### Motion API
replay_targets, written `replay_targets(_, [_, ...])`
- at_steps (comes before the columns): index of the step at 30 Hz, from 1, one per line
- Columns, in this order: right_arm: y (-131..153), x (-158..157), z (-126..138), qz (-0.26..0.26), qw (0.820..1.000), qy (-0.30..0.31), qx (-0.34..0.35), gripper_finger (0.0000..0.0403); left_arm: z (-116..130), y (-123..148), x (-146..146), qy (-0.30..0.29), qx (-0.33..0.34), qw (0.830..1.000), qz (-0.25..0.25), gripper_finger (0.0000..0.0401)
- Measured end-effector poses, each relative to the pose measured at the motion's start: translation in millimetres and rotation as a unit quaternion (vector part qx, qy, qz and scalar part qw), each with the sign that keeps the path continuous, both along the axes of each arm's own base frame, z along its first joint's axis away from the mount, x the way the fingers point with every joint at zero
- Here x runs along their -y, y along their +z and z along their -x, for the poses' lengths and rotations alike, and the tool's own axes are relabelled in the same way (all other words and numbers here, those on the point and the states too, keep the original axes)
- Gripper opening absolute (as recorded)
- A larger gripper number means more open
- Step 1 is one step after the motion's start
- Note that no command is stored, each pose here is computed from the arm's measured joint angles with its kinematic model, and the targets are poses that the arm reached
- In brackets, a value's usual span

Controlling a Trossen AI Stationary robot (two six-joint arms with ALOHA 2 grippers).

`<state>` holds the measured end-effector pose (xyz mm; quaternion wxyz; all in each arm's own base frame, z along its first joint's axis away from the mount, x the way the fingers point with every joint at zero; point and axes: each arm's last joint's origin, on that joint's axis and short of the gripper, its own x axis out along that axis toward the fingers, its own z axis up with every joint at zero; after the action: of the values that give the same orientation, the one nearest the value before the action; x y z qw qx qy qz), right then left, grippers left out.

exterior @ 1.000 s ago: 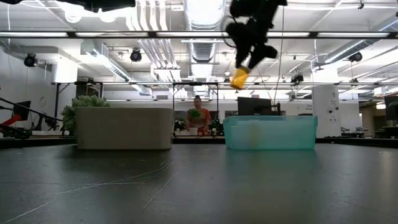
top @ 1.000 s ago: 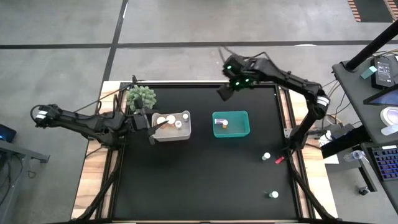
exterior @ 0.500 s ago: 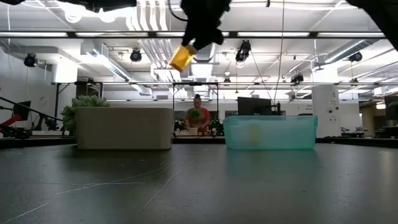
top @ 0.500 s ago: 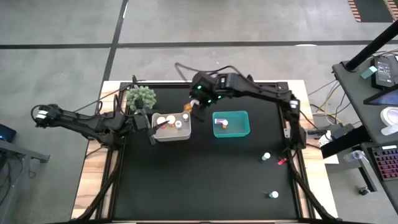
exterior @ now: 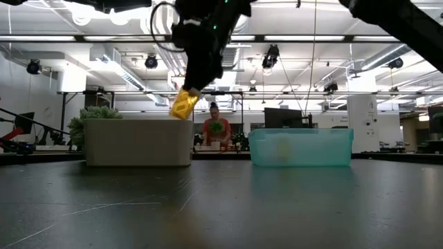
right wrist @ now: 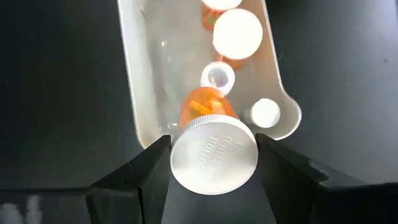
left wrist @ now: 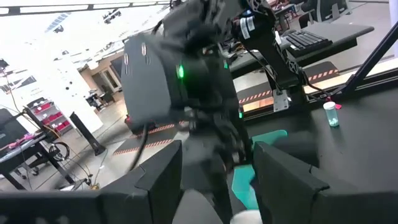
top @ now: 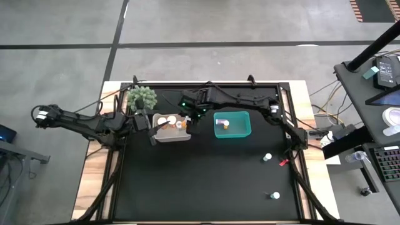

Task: Pick and place medicine bottles into bin by pill shape (circle, oval)
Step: Put the large orange capsule bottle into the white bin

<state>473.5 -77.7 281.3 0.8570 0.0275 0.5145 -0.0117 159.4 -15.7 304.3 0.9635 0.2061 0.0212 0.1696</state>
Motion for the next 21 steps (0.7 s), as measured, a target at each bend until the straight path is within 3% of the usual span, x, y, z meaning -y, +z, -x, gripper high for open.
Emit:
replay_targets(14, [-16.6, 1.1, -6.8, 0.010, 1.000, 0.024, -0.013, 0.0205, -1.7, -1.2, 0.5, -0.001, -0.005, 1.000, -0.003, 0.0183])
replay_targets(21, [-17.2, 1.1, -6.8, 0.010, 1.000, 0.023, -0.014, 0.0228, -1.5, -1.1, 0.4, 0.000, -0.007, 1.000, -0.009, 0.0183])
